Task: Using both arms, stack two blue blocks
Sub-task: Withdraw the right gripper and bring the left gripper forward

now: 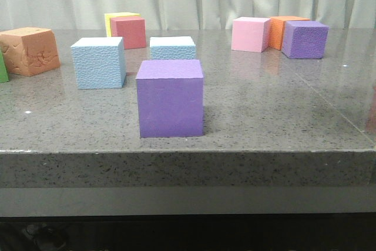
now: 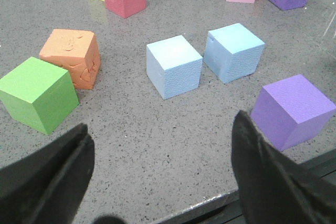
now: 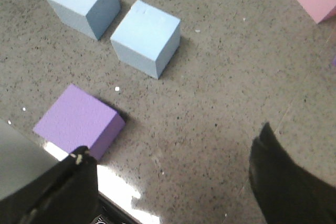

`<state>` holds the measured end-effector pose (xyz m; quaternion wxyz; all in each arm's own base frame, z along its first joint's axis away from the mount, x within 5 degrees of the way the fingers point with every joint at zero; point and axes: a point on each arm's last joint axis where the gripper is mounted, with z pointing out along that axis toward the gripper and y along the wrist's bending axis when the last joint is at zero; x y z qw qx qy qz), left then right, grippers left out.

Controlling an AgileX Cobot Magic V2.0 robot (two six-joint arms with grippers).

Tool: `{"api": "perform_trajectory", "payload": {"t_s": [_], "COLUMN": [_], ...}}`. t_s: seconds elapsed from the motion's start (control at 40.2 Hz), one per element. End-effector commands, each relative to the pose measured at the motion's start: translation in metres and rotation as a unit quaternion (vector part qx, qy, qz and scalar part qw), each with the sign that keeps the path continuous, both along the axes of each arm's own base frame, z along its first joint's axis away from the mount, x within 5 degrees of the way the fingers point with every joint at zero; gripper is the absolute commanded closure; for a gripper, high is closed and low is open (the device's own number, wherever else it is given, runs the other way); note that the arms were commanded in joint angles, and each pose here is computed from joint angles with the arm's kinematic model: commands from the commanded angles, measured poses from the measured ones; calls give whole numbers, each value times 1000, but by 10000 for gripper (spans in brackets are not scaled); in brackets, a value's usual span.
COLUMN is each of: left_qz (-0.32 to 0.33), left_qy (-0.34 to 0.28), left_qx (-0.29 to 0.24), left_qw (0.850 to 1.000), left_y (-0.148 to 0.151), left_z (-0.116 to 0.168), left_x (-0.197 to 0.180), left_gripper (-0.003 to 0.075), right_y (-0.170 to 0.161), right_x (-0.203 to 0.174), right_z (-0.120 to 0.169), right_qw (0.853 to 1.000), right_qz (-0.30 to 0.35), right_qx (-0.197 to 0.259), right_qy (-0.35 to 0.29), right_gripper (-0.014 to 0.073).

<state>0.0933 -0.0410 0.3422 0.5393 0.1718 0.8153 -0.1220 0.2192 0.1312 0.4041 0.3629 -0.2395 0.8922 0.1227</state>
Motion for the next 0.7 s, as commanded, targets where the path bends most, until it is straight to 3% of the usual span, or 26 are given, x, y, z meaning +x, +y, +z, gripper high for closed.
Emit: {"api": "perform_trajectory", "payload": {"t_s": [0.0,0.299,0.473,0.672], "left_qz": [3,5,-5,-49], "left_qy": [-50,-61,-51,-35], "left_qx": [-25,-29,-41,-12], "left_qw": [998,998,998,998], "left_y": [-1,-2,-11,-36], "left_z": [17,19,24,39], "left_x": [4,6,21,54], "left_gripper": [184,184,184,171], "right_y": [-14,-46,-54,-55], "right_x": [-25,-77,-92,-93], "right_z": [0,-44,-49,-48], "right_qw": [997,986,981,980], "right_qz": [-5,-10,-11,-11], "right_qx": [43,86,101,102], "right_qy": [-66,-143,-167,-169], "right_gripper": [6,6,6,6]}}
